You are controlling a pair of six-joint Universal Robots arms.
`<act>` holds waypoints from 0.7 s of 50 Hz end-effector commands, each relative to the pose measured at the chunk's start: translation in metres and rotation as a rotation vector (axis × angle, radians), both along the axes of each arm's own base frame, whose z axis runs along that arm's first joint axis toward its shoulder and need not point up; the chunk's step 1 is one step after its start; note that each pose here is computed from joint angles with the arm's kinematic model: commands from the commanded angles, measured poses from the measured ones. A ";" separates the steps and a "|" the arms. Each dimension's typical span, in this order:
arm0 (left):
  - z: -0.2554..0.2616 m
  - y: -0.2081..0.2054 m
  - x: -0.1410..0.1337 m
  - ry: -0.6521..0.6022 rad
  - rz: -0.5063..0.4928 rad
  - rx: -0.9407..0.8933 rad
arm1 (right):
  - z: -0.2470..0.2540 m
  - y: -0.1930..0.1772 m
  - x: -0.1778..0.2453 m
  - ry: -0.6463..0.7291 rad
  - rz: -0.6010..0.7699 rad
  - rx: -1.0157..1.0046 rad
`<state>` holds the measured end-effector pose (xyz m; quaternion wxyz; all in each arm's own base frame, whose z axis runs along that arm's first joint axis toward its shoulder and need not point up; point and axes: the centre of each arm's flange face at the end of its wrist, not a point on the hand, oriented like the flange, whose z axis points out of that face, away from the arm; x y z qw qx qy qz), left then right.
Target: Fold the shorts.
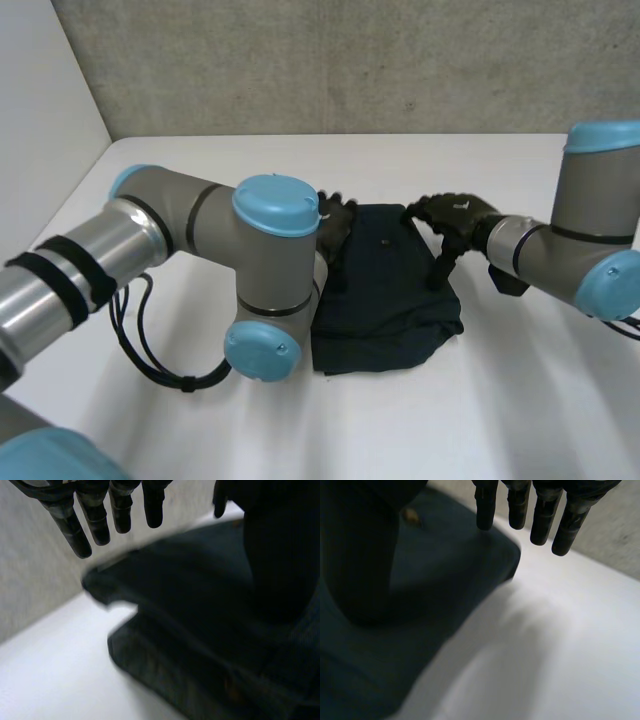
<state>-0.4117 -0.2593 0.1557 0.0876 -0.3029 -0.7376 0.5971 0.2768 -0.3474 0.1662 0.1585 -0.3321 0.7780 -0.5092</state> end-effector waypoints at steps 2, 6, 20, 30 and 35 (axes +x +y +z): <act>-0.034 0.004 0.015 -0.134 0.036 0.124 | -0.032 -0.002 0.000 0.151 0.078 -0.042; -0.034 0.008 0.017 -0.151 0.034 0.145 | -0.026 0.000 0.003 0.175 0.103 -0.078; 0.164 0.024 0.060 0.137 0.045 -0.129 | 0.143 0.020 -0.001 -0.180 -0.147 -0.473; 0.223 0.022 0.158 0.194 0.144 -0.147 | 0.188 0.060 -0.045 -0.120 -0.421 -0.422; 0.219 0.025 0.172 0.217 0.184 -0.099 | 0.182 0.062 -0.047 -0.084 -0.417 -0.408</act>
